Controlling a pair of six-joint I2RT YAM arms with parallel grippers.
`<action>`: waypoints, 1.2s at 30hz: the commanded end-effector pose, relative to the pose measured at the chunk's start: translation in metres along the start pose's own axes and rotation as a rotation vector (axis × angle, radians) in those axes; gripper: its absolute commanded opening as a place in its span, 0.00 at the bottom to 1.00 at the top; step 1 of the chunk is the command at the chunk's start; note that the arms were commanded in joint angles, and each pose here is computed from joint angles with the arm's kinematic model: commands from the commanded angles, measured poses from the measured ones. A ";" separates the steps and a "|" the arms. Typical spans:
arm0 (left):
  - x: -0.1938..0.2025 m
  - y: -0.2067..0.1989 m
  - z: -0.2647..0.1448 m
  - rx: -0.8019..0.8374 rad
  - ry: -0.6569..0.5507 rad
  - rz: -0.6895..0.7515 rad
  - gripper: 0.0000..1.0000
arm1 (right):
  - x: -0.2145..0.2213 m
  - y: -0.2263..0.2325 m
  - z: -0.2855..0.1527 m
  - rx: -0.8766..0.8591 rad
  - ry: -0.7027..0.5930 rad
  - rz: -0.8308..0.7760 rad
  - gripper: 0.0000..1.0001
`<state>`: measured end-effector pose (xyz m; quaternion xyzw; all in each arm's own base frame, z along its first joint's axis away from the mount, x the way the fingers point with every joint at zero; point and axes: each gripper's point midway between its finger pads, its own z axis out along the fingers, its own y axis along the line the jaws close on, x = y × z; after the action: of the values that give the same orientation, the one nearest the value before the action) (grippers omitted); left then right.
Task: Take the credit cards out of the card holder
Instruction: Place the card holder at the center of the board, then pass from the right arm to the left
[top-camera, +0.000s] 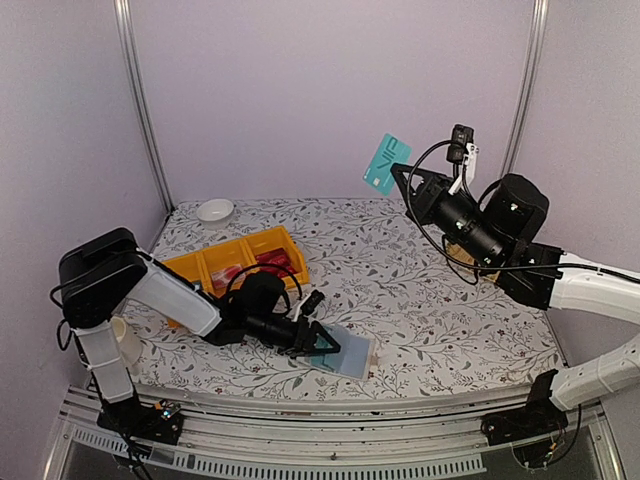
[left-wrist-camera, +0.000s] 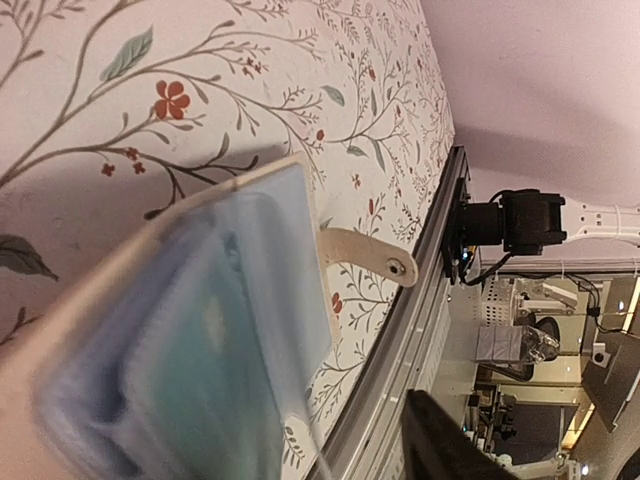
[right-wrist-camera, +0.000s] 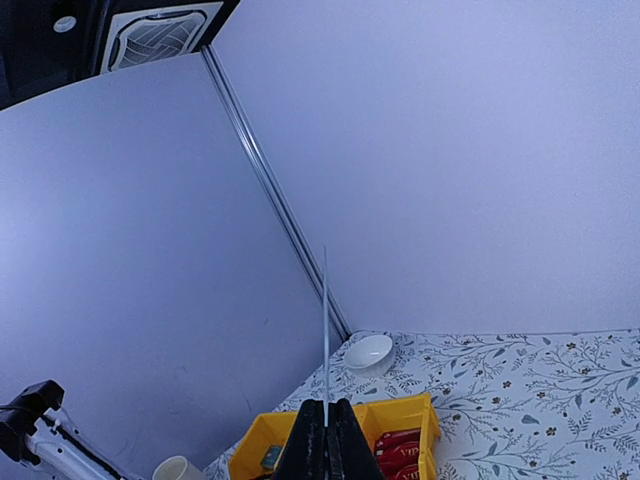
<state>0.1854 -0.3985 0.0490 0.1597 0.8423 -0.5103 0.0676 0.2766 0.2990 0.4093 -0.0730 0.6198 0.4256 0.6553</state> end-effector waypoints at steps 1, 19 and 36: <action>-0.018 -0.026 -0.015 0.047 -0.071 0.063 0.92 | -0.006 0.020 0.008 -0.088 0.010 -0.002 0.01; -0.070 -0.082 -0.109 -0.219 -0.423 0.455 0.98 | 0.013 0.062 0.013 -0.327 0.136 -0.071 0.01; -0.037 -0.228 -0.269 0.385 -1.198 0.852 0.77 | 0.046 0.147 0.015 -0.768 0.027 0.270 0.02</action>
<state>0.1682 -0.2877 0.3437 0.2081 0.5111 -0.5535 0.6238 0.2101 0.4309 0.3917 -0.2479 0.5245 0.6398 0.5041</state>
